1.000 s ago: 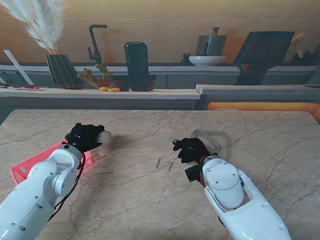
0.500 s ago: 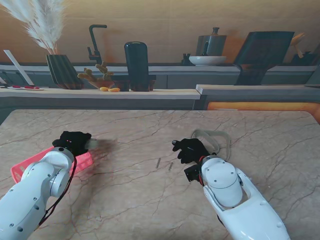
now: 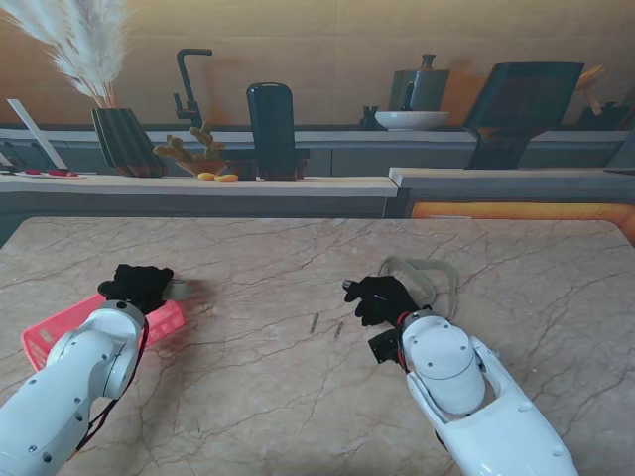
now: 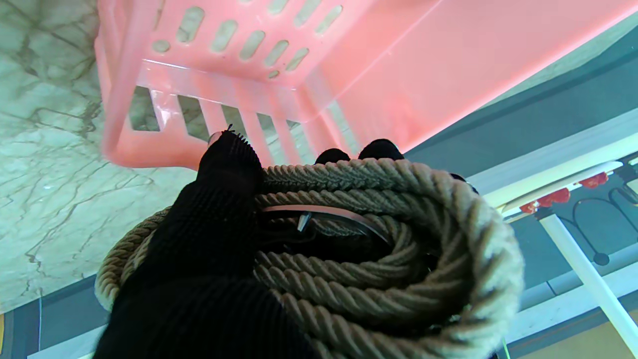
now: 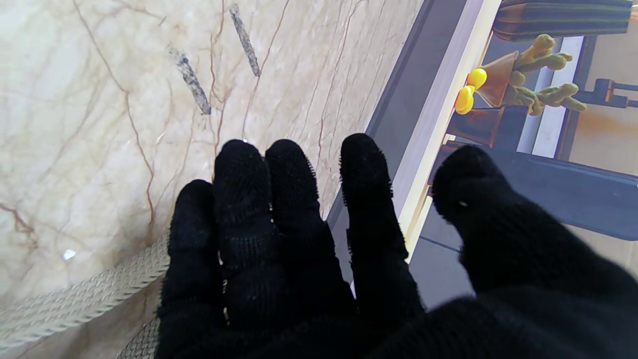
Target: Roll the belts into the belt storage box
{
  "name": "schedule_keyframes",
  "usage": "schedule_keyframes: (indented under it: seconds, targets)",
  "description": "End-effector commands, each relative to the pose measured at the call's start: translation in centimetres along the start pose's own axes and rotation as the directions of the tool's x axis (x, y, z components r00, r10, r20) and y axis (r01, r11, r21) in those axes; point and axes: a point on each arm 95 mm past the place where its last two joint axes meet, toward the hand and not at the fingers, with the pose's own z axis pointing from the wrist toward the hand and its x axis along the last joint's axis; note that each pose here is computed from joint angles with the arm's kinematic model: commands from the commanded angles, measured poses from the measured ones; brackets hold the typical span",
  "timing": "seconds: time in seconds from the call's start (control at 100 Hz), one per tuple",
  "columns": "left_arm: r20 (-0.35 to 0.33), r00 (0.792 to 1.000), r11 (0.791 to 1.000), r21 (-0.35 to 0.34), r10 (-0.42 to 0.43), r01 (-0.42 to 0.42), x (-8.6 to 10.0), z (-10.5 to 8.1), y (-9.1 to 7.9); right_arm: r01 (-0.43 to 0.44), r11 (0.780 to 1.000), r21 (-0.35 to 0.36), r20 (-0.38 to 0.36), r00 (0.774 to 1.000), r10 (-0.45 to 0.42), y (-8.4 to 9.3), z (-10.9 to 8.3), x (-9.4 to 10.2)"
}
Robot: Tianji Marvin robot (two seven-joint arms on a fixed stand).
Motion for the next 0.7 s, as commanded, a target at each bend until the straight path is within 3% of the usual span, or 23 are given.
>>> schedule_keyframes:
  seconds: [0.0,0.45,0.69]
  targets:
    - [0.01,1.0,0.999,-0.021,0.028,-0.028,-0.4,-0.3,0.9,-0.005,1.0,0.005,-0.007,1.0,0.006,-0.2,-0.2,0.0]
    - [0.025,0.992,0.992,-0.034,0.126,-0.125,-0.4,0.2,2.5,-0.009,1.0,0.011,-0.001,1.0,0.009,-0.2,-0.2,-0.1]
    - [0.033,0.992,0.992,-0.02,0.123,-0.123,-0.2,0.3,3.4,-0.011,1.0,0.021,0.004,1.0,0.011,-0.3,-0.1,-0.1]
